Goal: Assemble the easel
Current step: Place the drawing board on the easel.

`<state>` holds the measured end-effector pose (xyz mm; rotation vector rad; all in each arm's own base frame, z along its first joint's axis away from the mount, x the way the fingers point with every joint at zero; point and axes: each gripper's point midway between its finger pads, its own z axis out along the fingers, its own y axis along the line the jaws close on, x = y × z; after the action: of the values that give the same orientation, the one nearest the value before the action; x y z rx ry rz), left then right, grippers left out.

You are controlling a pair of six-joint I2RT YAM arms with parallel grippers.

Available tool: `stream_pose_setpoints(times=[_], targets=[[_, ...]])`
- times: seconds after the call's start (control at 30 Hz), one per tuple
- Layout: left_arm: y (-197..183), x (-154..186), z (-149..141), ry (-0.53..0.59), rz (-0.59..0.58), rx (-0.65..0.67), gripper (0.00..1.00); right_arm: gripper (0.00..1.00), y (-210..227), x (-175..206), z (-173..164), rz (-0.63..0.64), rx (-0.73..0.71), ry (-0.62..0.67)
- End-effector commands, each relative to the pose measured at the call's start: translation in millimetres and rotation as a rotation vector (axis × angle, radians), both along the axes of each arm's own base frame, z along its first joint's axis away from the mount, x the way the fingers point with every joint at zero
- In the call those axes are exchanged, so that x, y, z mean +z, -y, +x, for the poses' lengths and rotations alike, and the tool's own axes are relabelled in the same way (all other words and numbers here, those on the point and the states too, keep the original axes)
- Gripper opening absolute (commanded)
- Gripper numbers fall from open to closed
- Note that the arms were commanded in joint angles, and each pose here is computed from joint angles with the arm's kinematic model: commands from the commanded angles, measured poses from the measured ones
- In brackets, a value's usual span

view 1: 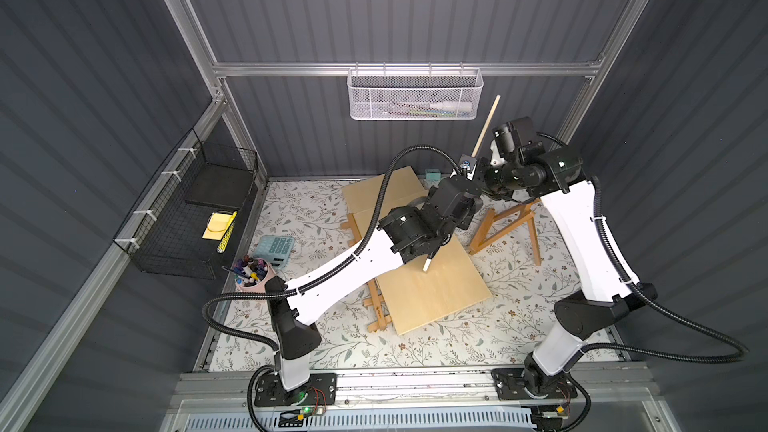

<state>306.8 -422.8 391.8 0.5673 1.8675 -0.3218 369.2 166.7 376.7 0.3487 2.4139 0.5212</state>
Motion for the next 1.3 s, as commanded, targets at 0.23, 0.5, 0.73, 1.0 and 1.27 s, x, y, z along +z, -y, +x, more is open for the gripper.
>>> stream_pose_setpoints(times=[0.23, 0.5, 0.73, 1.0, 1.27], targets=[[56, 45, -23, 0.026, -0.195, -0.162, 0.0, 0.39, 5, 80, -6, 0.091, 0.02, 0.295], [57, 44, -25, 0.022, -0.201, -0.172, 0.0, 0.4, 17, 77, 5, 0.182, -0.017, 0.255], [54, 41, -25, 0.03, -0.205, -0.163, 0.0, 0.41, 11, 34, 12, 0.17, -0.02, 0.083], [61, 43, -26, 0.088, -0.194, -0.156, 0.0, 0.41, 6, -11, 7, 0.139, -0.01, -0.084], [99, 36, -41, 0.143, -0.175, -0.221, 0.0, 0.38, 6, -48, -18, 0.07, 0.008, -0.225]])
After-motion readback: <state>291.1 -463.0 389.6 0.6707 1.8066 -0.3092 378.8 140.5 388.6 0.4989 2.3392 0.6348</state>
